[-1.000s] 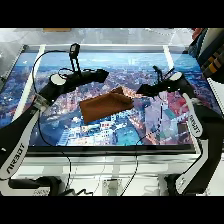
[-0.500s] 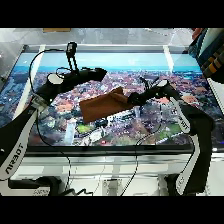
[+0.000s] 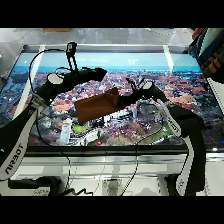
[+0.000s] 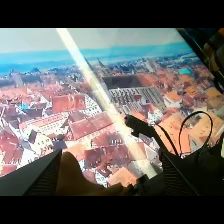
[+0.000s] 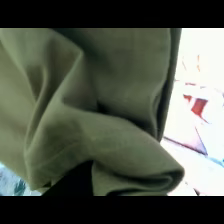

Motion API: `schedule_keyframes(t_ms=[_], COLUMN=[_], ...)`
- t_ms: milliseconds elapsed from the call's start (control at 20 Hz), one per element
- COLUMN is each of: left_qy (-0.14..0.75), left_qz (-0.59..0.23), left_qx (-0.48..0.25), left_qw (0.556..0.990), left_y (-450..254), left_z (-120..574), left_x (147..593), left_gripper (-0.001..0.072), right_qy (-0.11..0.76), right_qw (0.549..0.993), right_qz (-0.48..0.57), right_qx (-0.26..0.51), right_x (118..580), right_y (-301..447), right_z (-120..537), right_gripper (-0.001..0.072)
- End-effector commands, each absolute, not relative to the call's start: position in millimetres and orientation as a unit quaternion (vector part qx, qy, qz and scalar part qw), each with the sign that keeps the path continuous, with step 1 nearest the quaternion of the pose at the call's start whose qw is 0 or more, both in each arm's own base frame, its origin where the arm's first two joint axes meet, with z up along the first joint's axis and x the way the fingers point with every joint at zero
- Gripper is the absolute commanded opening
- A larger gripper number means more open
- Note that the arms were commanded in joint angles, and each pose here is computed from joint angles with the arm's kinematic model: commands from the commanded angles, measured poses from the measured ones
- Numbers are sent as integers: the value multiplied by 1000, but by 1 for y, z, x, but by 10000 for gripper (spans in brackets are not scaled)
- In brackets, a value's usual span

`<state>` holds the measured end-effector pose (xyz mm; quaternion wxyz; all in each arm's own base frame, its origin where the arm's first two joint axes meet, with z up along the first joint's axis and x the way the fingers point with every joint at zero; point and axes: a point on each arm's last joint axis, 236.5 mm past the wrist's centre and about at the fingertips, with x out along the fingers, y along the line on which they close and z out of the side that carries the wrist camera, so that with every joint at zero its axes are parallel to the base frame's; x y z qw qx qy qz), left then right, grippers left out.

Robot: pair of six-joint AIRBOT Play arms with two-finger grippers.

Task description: Fold the clothes and pants, and hang the long-sleeved shirts on hangers.

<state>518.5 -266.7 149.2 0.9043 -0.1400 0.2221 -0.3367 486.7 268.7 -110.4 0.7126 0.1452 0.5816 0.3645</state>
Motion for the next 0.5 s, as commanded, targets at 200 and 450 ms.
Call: schedule_keyframes(t_ms=[200, 450], left_qy=[179, 134], left_qz=[-329, -262], left_qx=[43, 236], left_qw=[926, 926], left_y=[-239, -188], left_z=[181, 222], left_x=[500, 489], left_gripper=[9, 9], right_qy=[483, 382], right_qw=[811, 884], right_qz=[308, 156], right_qx=[116, 219], right_x=[551, 582], right_y=[217, 65], right_z=[-1, 126], right_gripper=[10, 10])
